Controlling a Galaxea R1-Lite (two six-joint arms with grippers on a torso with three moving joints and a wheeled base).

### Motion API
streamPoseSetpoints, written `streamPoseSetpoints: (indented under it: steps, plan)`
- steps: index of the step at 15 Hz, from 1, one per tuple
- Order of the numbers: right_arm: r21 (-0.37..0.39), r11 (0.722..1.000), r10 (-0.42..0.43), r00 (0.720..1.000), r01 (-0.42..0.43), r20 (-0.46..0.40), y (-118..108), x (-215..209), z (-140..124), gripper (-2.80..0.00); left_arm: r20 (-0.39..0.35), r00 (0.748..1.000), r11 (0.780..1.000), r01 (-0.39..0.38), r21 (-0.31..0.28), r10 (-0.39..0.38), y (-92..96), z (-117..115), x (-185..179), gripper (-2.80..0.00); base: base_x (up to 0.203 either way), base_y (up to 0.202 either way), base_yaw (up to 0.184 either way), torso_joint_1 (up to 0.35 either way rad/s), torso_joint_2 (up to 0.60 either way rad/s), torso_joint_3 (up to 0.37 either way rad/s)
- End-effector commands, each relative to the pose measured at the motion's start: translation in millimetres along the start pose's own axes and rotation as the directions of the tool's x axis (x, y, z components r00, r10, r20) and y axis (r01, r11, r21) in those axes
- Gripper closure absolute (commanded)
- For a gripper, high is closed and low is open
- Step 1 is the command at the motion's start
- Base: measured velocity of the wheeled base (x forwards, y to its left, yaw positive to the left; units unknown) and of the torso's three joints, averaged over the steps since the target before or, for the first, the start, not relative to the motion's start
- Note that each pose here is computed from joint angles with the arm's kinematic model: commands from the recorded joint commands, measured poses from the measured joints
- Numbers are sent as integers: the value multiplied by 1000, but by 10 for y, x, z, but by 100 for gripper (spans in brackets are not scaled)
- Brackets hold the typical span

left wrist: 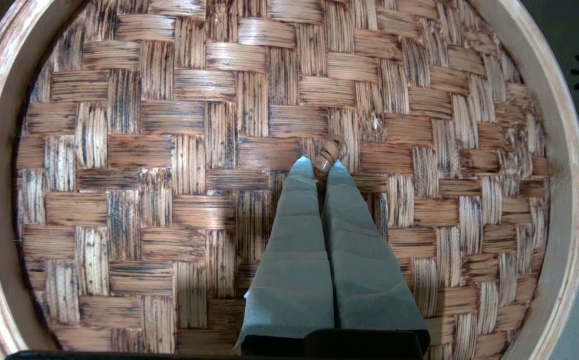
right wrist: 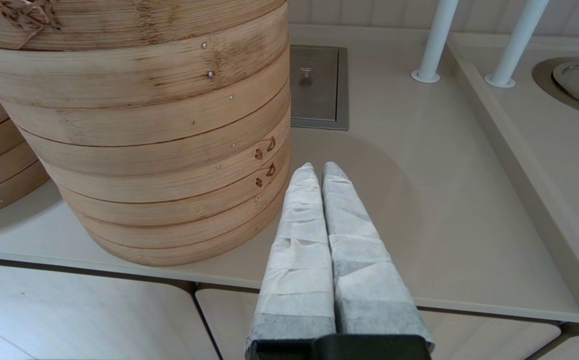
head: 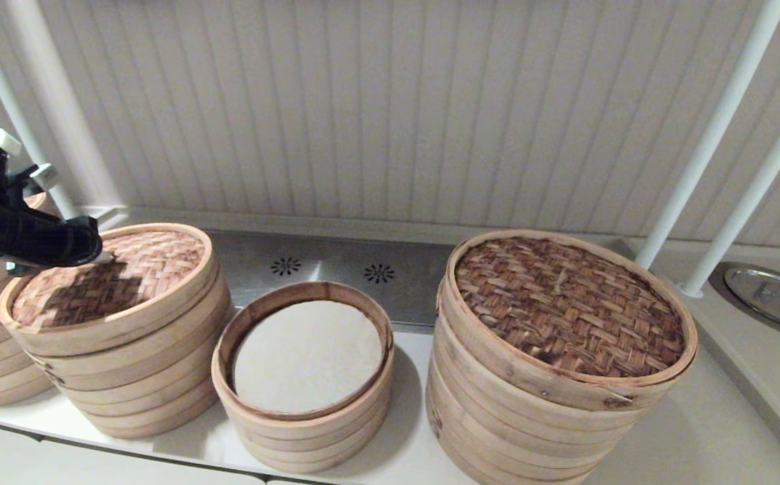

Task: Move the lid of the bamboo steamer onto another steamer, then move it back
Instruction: Put the steamer

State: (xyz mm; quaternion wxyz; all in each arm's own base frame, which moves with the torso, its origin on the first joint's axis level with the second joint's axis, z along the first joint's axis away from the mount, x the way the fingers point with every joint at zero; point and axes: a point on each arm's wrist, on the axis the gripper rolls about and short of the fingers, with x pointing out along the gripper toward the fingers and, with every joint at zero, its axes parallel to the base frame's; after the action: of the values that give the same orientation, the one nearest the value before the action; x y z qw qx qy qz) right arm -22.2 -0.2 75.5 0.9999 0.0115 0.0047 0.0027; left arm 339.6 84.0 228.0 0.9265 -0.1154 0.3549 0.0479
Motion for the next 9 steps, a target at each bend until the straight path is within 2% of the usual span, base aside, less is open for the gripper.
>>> streamPoseSetpoints:
  steps: [1,7,8,9]
  plan:
    - [0,1000,-1,1000,1,0,0,0,5,0,-10,1000,1000,1,-3,-1,6,-17,17,0,0,0,0,0,0,0]
    - [0,1000,-1,1000,1,-1,0,1,2,0,-17,1000,1000,2,-5,-2,4,-31,31,0,0,0,0,0,0,0]
    - [0,1000,-1,1000,1,-1,0,1,1,0,-11,1000,1000,3,-5,-3,0,-23,14,-280,0,0,0,0,0,0]
    - [0,1000,-1,1000,1,0,0,0,5,0,0,1000,1000,3,-13,-3,-4,-6,-4,-280,0,0,0,0,0,0]
